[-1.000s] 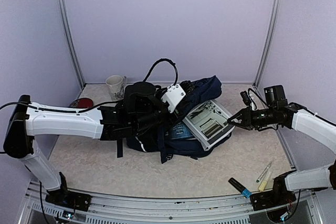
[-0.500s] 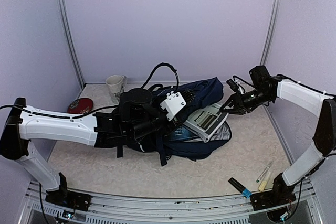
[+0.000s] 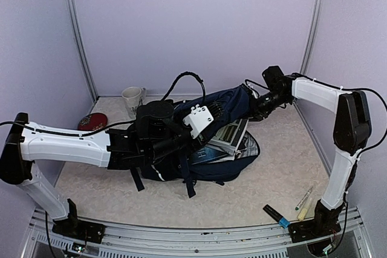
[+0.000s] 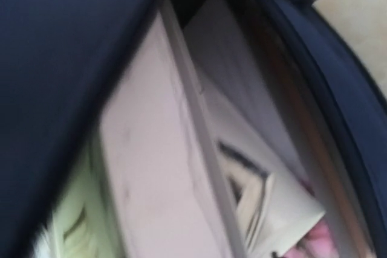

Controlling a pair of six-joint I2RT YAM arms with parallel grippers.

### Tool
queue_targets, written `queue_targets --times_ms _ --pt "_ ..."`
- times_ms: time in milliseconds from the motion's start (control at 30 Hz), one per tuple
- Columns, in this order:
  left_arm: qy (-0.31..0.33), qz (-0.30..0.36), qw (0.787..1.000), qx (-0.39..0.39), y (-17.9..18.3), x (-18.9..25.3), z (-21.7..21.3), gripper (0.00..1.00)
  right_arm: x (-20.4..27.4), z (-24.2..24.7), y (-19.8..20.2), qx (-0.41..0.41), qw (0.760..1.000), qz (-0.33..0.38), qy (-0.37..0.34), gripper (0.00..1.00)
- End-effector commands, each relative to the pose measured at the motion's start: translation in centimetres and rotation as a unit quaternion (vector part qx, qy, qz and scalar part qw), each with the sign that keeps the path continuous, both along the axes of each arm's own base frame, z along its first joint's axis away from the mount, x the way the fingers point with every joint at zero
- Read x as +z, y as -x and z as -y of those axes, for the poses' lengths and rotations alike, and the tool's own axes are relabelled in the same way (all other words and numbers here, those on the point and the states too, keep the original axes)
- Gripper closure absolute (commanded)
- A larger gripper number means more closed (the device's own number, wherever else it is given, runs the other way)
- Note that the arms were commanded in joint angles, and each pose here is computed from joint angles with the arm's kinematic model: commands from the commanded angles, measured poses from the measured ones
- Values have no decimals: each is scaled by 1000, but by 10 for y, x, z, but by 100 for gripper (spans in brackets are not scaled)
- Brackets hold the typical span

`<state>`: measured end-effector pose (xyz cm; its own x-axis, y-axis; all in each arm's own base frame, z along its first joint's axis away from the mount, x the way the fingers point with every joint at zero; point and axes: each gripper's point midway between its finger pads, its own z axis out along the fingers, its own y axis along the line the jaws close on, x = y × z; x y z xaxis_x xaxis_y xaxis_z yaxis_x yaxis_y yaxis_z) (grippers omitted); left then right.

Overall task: Pack the student bag
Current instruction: Place the book in the largest pocket of the bag, then adjust the book in the largest pocket of the bag.

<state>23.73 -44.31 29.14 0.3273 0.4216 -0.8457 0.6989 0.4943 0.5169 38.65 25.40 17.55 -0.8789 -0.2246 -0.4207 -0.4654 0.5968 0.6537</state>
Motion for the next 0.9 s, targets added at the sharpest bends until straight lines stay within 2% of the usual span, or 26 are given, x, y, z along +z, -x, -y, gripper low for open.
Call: queue_targets --times_ms 0,133,200,267,333,400,500,667,867 --pt "128 50 989 -48 23 86 -2 100 5 -7 -24 -21 998 52 11 45" --pt "131 37 990 -20 10 81 -11 100 14 20 -28 -77 992 93 45 31" --pt "130 32 991 -17 6 77 -11 100 27 38 -29 -114 986 112 34 26" --pt "128 29 991 -20 6 74 -9 100 42 50 -27 -142 980 137 14 16" --pt "127 28 991 -21 6 72 -7 100 49 60 -18 -160 976 151 9 6" --pt "125 26 992 -21 5 70 -6 100 60 65 -3 -169 972 165 -2 2" --pt "123 25 992 -21 4 68 -4 100 58 64 25 -180 970 156 -47 0" --pt "124 24 992 -24 3 68 -2 100 22 59 56 -228 960 81 -141 2" --pt "124 21 991 -42 9 68 1 100 35 28 55 -168 959 103 -205 11"
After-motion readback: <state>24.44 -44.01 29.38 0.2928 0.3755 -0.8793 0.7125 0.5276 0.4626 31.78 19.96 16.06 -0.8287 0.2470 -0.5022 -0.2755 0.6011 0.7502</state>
